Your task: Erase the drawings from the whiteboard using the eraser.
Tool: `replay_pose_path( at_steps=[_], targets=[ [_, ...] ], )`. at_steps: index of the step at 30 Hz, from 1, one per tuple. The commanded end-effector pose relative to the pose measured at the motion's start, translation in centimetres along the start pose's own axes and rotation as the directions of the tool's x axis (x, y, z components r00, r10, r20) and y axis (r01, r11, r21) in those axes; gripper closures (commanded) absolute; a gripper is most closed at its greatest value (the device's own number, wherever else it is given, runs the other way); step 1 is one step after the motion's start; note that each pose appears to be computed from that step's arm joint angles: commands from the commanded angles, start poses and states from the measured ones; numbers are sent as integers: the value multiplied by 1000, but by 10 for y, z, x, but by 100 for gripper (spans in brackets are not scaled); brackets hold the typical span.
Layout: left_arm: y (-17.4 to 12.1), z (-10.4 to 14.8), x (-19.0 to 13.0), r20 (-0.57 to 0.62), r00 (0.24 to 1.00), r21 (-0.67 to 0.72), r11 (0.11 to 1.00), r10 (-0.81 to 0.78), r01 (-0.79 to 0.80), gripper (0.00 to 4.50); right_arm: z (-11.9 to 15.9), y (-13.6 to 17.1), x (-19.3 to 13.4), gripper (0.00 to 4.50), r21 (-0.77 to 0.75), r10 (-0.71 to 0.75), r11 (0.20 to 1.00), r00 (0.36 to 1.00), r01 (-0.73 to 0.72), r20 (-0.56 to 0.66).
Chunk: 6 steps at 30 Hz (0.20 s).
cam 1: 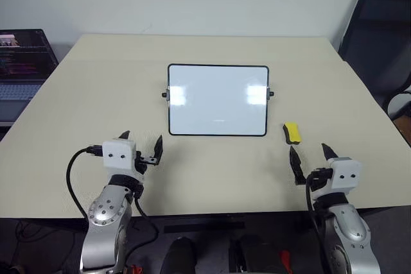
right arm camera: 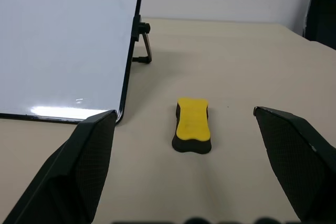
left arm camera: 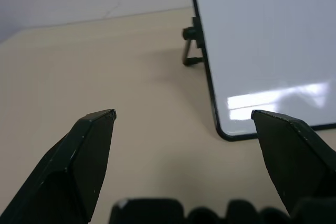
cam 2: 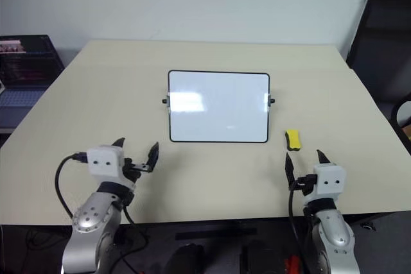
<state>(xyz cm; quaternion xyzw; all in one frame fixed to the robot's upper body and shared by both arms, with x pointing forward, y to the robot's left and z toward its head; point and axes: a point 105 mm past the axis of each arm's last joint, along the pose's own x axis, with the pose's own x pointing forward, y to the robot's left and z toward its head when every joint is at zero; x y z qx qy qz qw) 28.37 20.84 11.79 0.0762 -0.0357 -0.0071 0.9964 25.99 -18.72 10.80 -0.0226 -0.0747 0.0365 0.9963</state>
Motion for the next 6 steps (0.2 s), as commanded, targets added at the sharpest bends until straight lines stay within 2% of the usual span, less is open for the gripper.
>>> replay_pose_path(
  at_steps=[1, 6],
  targets=[
    [0, 11, -4, 40, 999, 21, 1000, 0, -1, 0, 13, 9, 0, 5, 9, 32, 999, 998, -33, 53],
    [0, 6, 1, 35, 999, 19, 1000, 2, -3, 0, 11, 14, 2, 5, 18, 55, 998, 998, -56, 37]
  ],
)
